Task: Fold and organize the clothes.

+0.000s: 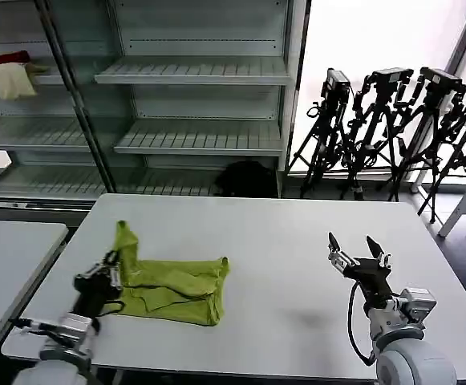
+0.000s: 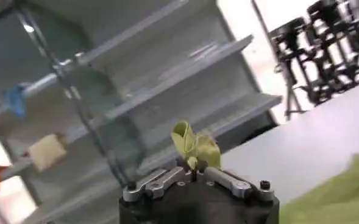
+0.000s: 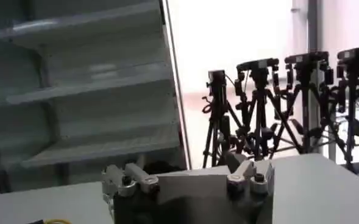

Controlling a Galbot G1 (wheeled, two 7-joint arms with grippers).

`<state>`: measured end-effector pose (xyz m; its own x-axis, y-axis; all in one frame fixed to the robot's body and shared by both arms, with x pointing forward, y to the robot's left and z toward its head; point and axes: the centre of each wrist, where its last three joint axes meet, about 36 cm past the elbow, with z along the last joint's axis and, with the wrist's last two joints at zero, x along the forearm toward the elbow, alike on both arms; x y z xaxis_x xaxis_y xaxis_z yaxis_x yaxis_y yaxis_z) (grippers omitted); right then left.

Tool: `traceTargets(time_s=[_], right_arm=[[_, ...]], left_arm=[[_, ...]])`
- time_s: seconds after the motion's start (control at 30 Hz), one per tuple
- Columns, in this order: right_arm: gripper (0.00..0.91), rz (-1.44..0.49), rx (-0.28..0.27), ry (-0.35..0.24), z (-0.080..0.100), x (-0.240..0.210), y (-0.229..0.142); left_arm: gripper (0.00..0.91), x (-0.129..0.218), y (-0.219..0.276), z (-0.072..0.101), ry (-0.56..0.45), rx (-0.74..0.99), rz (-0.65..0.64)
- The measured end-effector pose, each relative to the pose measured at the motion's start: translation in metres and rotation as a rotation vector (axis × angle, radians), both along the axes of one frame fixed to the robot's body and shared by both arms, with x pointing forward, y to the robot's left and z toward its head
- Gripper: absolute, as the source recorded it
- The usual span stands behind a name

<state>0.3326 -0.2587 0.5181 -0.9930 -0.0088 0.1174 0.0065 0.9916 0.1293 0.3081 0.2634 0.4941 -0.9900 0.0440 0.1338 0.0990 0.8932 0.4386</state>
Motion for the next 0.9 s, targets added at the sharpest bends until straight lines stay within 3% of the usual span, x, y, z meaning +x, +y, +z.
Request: traceTargets(time_s=[0.43, 0.8, 0.83, 0.87, 0.9], right_arm=[[0.907, 0.003, -0.014, 0.013, -0.006, 0.008, 0.004], [0.907, 0.003, -0.026, 0.030, -0.014, 0.012, 0.005], [0.907, 0.002, -0.027, 0.032, -0.015, 0.012, 0.004], [0.907, 0.002, -0.028, 0.033, -0.015, 0.012, 0.004], [0.907, 0.002, -0.029, 0.035, -0.016, 0.012, 0.003]], left_arm=[[0.000, 0.003, -0.075, -0.009, 0.097, -0.157, -0.139], [0.030, 0.022, -0.108, -0.033, 0.184, -0.206, -0.159], [0.645, 0.024, -0.110, -0.036, 0.191, -0.207, -0.158], [0.907, 0.026, -0.112, -0.039, 0.198, -0.208, -0.156], [0.907, 0.028, -0.113, -0.041, 0.206, -0.207, -0.153]])
